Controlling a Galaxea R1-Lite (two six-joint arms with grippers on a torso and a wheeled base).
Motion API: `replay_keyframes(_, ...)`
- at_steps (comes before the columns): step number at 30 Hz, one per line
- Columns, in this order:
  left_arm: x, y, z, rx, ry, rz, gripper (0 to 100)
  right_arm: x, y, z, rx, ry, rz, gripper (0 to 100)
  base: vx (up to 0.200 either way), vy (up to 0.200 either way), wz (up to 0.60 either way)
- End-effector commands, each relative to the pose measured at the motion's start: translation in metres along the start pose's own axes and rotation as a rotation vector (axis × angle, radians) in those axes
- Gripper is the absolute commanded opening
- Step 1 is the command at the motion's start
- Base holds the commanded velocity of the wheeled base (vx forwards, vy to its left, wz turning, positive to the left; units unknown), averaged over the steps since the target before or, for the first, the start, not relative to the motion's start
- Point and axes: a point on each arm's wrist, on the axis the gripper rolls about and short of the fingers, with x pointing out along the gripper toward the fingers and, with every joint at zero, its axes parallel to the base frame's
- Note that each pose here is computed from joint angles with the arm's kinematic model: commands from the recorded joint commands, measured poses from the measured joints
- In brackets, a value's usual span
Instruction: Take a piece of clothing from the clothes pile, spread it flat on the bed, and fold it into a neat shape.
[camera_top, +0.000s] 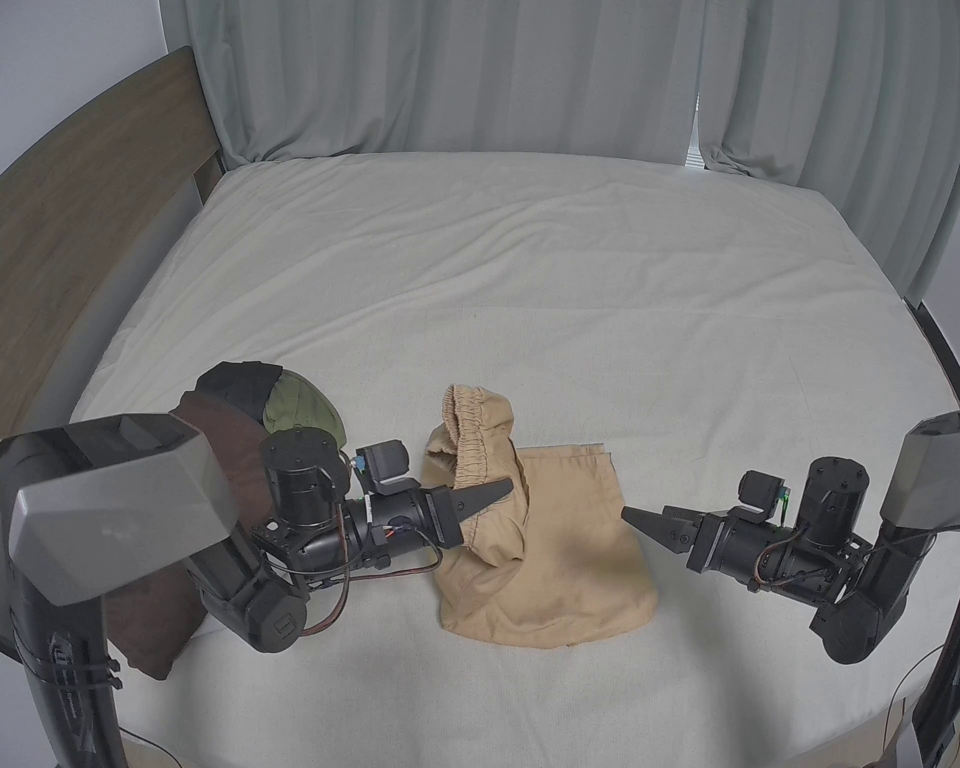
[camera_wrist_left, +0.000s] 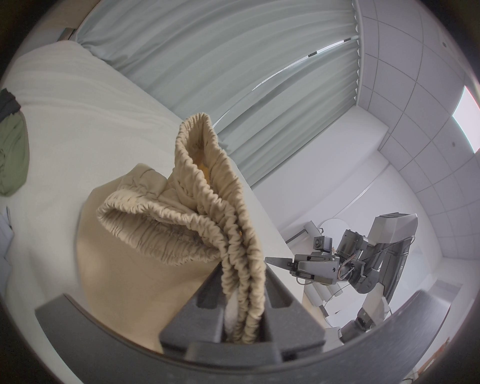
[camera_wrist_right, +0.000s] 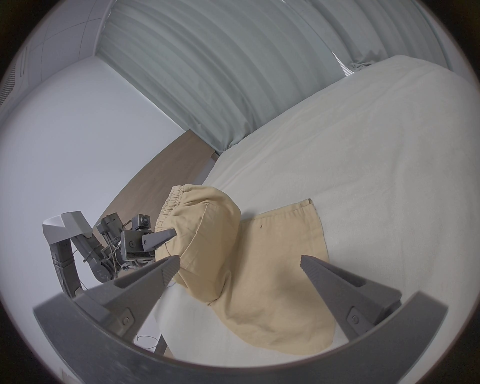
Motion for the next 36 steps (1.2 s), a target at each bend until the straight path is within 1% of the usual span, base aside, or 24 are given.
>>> replay_keyframes(1,0.01,-0.003,-0.006,-0.023,0.015,-0.023,0,-0.001,-0.002,0.001,0.003,-0.005,-0.006,100,0.0,0.0,0.0)
replay_keyframes(5,0.019,-0.002,-0.016,-0.045,0.035,-0.036,0,-0.001,-0.004,0.003,0.003,-0.014,-0.012,100,0.0,0.0,0.0)
replay_keyframes(14,0.037,0.003,-0.041,-0.059,0.082,-0.039,0,-0.002,-0.012,0.012,0.003,-0.048,-0.031,100,0.0,0.0,0.0)
replay_keyframes(23,0.044,0.008,-0.05,-0.06,0.082,-0.031,0,-0.001,-0.011,0.013,0.002,-0.052,-0.027,100,0.0,0.0,0.0)
replay_keyframes(36,0.045,0.008,-0.052,-0.059,0.081,-0.023,0,-0.001,-0.01,0.013,-0.001,-0.054,-0.025,100,0.0,0.0,0.0)
